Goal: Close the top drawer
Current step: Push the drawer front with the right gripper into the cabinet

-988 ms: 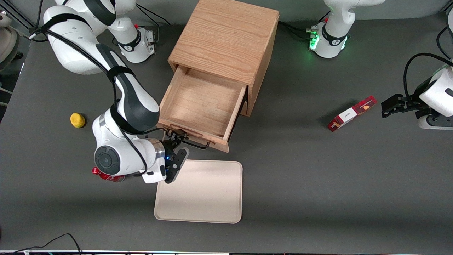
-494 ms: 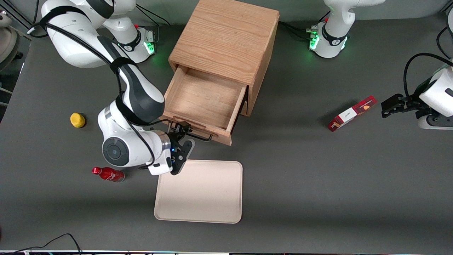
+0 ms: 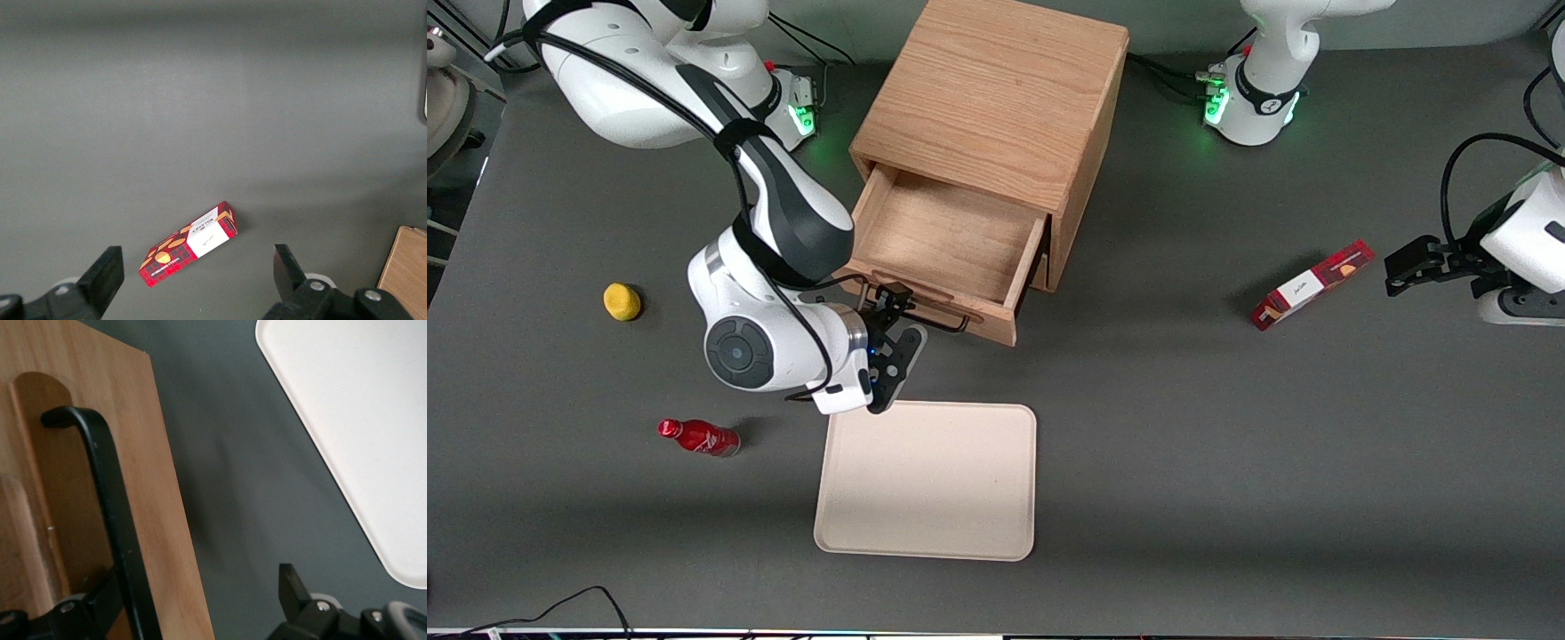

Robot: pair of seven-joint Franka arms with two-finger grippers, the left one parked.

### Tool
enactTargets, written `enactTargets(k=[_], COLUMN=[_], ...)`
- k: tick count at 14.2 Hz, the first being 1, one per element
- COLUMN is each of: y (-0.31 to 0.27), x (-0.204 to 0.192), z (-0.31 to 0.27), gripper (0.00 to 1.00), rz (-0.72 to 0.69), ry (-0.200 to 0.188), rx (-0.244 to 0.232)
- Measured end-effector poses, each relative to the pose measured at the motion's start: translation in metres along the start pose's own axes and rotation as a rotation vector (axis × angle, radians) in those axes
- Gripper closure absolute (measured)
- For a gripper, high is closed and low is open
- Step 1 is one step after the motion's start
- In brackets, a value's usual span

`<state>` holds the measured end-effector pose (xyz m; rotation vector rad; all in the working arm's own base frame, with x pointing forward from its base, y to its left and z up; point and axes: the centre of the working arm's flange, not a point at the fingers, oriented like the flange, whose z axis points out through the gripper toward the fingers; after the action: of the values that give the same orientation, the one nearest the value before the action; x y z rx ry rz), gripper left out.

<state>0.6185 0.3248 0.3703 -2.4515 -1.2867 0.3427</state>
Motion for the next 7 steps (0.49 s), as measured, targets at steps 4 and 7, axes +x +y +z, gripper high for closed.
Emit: enactTargets(k=[4, 7], y=[-0.018, -0.038], x=[0.002, 0.005], z=[0.010, 0.014], gripper=[0.00, 0.00], rz=[0.016, 0.007], ry=[-0.013, -0.012], rx=[0.007, 0.004])
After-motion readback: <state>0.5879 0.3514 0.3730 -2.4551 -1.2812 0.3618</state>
